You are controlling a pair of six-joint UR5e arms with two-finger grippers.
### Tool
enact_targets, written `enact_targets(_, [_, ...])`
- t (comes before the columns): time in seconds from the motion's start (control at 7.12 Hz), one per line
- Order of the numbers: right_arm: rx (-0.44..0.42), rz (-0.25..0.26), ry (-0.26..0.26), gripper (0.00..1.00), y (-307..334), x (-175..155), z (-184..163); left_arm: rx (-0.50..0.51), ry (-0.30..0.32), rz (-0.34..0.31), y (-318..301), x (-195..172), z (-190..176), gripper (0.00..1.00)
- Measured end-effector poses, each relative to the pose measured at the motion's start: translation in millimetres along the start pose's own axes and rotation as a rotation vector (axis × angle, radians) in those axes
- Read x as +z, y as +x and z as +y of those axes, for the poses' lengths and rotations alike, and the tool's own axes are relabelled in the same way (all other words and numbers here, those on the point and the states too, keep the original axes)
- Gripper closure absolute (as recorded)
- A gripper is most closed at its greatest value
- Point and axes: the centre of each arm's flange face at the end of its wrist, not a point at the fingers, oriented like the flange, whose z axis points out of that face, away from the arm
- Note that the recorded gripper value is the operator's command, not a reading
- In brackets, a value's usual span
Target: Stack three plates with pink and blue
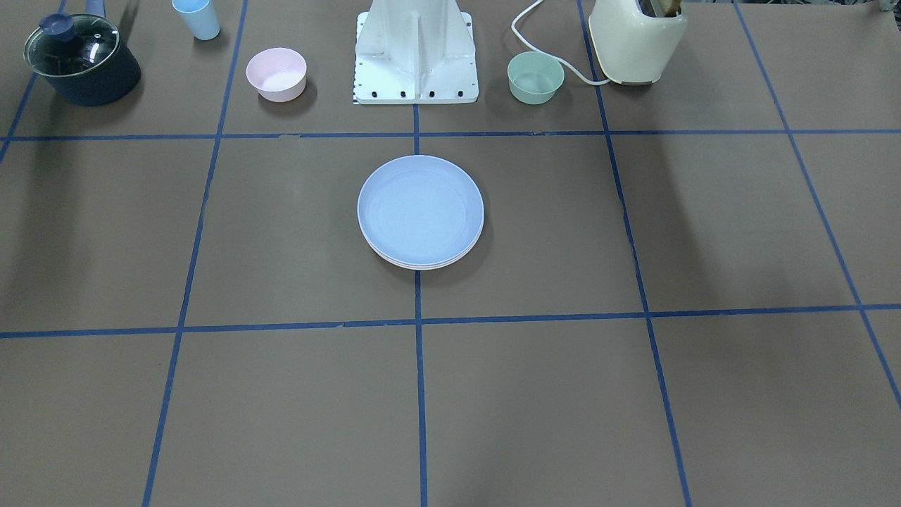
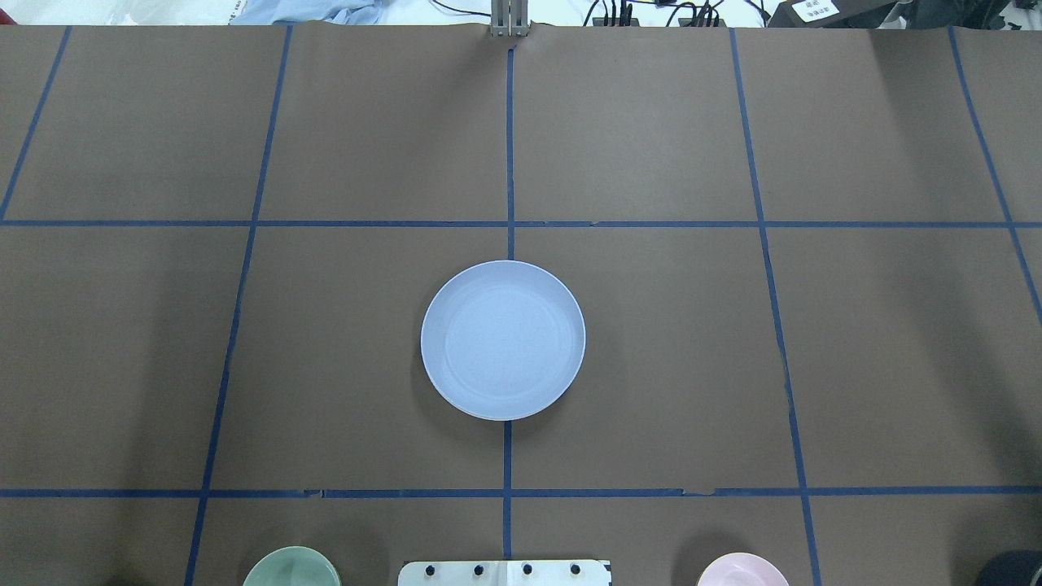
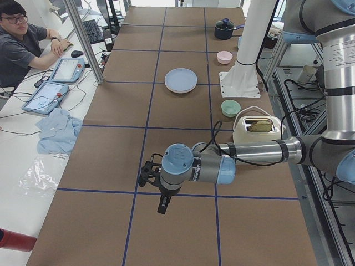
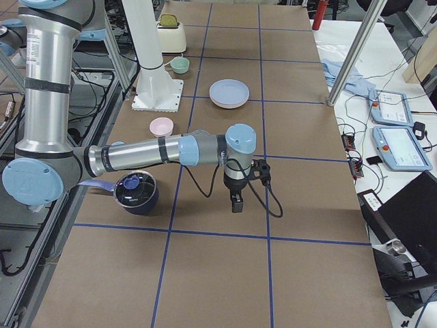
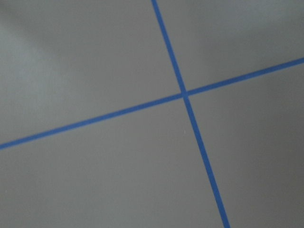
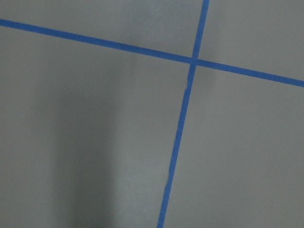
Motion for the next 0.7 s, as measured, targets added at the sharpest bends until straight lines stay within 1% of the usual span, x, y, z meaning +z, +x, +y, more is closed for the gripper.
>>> enact_targets(0.14, [-0.032,0.005,-0.001,0.0,4,0,3,-0.009,-0.001,0.002,1,-1,5,0.0])
enact_targets(0.42, [-0.039,0.003,-0.007,0.0,7,2,6,-0.106,-0.004,0.004,6,-3,4,0.0])
enact_targets(0.56, [-0.036,0.001,-0.011,0.0,9,4,6,-0.137,-0.006,0.006,12,-2,-2,0.0])
enact_targets(0.7, [-0.031,-0.001,-0.016,0.0,11,7,7,-0.153,-0.023,0.012,26,6,-15,0.0])
